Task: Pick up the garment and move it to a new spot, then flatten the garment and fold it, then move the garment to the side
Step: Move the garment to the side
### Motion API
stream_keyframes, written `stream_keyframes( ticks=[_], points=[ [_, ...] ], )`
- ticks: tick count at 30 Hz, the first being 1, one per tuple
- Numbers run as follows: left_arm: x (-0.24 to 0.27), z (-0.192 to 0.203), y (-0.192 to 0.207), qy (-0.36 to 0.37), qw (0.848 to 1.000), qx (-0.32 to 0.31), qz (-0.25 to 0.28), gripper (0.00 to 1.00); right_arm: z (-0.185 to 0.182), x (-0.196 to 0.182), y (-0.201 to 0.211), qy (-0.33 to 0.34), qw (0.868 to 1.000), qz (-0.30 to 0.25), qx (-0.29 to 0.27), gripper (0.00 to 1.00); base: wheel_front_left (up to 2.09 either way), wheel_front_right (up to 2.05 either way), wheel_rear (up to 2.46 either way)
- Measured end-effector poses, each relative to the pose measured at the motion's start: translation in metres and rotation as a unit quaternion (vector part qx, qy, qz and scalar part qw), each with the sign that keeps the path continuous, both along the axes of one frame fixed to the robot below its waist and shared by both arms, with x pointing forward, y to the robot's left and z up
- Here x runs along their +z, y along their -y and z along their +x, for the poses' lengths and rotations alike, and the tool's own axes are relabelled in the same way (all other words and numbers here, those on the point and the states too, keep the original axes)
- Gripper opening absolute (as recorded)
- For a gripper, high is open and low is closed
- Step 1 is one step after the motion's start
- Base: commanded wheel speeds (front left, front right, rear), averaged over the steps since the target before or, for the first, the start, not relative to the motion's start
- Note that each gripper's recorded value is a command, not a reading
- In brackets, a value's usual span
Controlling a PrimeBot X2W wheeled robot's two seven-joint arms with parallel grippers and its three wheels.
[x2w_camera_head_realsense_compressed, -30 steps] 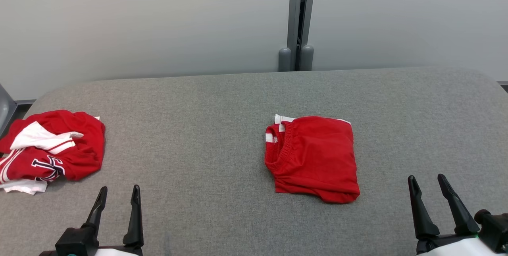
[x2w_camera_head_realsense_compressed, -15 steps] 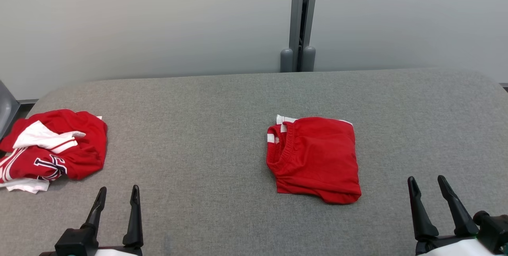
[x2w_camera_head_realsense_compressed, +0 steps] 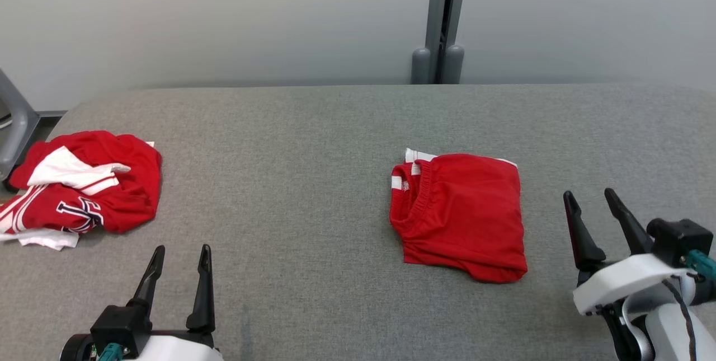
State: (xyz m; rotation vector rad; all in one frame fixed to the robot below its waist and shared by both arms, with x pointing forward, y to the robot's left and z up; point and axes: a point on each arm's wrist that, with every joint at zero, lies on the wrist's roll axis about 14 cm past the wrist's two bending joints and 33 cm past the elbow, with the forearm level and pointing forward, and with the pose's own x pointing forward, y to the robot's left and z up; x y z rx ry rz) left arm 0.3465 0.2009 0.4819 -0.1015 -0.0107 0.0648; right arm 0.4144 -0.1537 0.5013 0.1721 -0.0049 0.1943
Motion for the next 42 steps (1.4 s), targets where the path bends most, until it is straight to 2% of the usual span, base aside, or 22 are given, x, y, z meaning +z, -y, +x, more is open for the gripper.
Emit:
stream_keyframes(
  ticks=[7, 12, 17, 21, 24, 25, 26, 27, 33, 40, 42],
  points=[
    [0.001, 0.014, -0.003, 0.001, 1.0, 0.009, -0.008, 1.0, 0.046, -0.031, -0.012, -0.068, 0.997, -0.025, 0.018, 1.0, 0.0, 0.0, 0.0],
    [-0.006, 0.016, -0.011, -0.011, 1.0, 0.025, -0.011, 1.0, 0.062, -0.066, -0.028, -0.126, 0.991, -0.035, 0.037, 1.0, 0.0, 0.0, 0.0],
    [-0.011, 0.017, -0.02, -0.02, 0.999, 0.04, -0.011, 1.0, 0.061, -0.104, -0.041, -0.191, 0.98, -0.036, 0.049, 1.0, 0.0, 0.0, 0.0],
    [-0.014, 0.016, -0.022, -0.024, 0.999, 0.044, -0.011, 1.0, 0.051, -0.122, -0.058, -0.229, 0.971, -0.019, 0.063, 1.0, 0.0, 0.0, 0.0],
    [-0.015, 0.018, -0.021, -0.025, 0.999, 0.043, -0.012, 1.0, 0.047, -0.132, -0.059, -0.253, 0.965, -0.026, 0.068, 1.0, 0.0, 0.0, 0.0],
    [-0.015, 0.019, -0.021, -0.025, 0.999, 0.042, -0.012, 1.0, 0.048, -0.131, -0.06, -0.253, 0.965, -0.023, 0.069, 0.49, 0.0, 0.0, 0.0],
    [-0.014, 0.021, -0.02, -0.024, 0.999, 0.041, -0.013, 1.0, 0.048, -0.131, -0.062, -0.254, 0.964, -0.023, 0.071, 0.07, 0.0, 0.0, 0.0],
    [-0.013, 0.022, -0.02, -0.022, 0.999, 0.041, -0.013, 1.0, 0.048, -0.131, -0.064, -0.254, 0.964, -0.023, 0.074, 0.0, 0.0, 0.0, 0.0],
    [-0.015, 0.029, -0.014, -0.024, 0.999, 0.03, -0.015, 1.0, 0.054, -0.124, -0.058, -0.243, 0.965, -0.053, 0.085, 0.0, 0.0, 0.0, 0.0],
    [-0.018, 0.055, 0.007, -0.022, 1.0, -0.009, -0.011, 1.0, 0.086, -0.108, -0.017, -0.218, 0.96, -0.153, 0.091, 0.0, 0.0, 0.0, 0.0],
    [-0.02, 0.066, 0.014, -0.022, 0.999, -0.022, -0.01, 1.0, 0.095, -0.105, -0.002, -0.212, 0.954, -0.19, 0.094, 0.0, 0.0, 0.0, 0.0]
  ],
)
